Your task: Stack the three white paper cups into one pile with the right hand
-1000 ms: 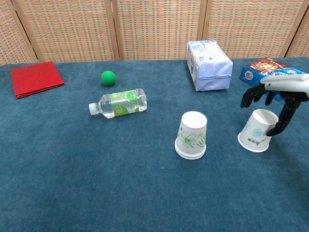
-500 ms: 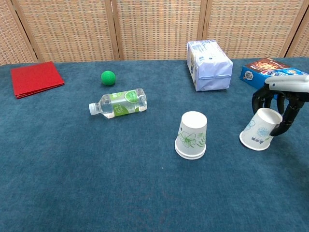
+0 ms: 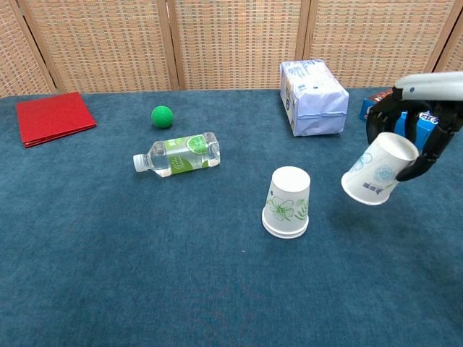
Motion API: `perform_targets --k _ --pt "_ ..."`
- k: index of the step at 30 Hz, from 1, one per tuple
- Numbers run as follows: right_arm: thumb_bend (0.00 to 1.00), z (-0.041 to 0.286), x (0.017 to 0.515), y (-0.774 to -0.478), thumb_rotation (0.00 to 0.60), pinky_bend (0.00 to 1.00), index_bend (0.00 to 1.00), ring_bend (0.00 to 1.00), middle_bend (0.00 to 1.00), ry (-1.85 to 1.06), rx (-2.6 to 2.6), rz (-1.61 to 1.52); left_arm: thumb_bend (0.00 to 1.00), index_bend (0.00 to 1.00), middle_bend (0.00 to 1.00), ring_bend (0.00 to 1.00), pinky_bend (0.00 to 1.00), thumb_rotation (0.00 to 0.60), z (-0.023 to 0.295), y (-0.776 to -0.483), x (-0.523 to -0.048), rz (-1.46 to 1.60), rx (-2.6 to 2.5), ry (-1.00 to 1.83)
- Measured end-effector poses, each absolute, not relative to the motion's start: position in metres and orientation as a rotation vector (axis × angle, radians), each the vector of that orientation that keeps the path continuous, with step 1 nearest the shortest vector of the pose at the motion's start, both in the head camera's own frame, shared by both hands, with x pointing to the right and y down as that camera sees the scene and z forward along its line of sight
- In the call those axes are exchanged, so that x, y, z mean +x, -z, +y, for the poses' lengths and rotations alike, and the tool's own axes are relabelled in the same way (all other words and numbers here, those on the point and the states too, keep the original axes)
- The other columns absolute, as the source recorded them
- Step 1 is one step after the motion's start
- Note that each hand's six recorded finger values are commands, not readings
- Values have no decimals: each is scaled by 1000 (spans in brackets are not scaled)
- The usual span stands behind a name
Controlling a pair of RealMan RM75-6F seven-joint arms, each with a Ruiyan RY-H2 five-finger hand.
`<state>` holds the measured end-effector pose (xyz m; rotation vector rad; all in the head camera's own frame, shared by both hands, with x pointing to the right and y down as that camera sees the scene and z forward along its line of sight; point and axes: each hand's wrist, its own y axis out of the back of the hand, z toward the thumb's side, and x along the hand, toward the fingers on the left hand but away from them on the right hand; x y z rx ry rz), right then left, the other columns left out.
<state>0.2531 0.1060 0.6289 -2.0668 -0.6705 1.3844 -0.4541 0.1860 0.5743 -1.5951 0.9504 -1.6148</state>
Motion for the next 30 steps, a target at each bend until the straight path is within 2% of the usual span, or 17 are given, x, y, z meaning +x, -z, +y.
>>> perform_targets --k 4,8,22,30 --pt "108 109 228 -591 600 495 501 381 507 -1277 -2132 -677 145 0 0 0 0 600 186 -574 -453 948 -1602 1610" --pt "110 107 206 -568 600 495 501 381 507 -1204 -2156 -657 145 0 0 0 0 600 187 -573 -452 948 -1603 1605" --pt "113 103 153 -605 600 495 501 381 506 -1227 -2117 -543 145 0 0 0 0 600 186 -574 -457 959 -1597 1623" --pt "115 96 138 -615 600 495 501 381 506 -1248 -2093 -550 144 0 0 0 0 600 185 -575 -459 964 -1596 1629"
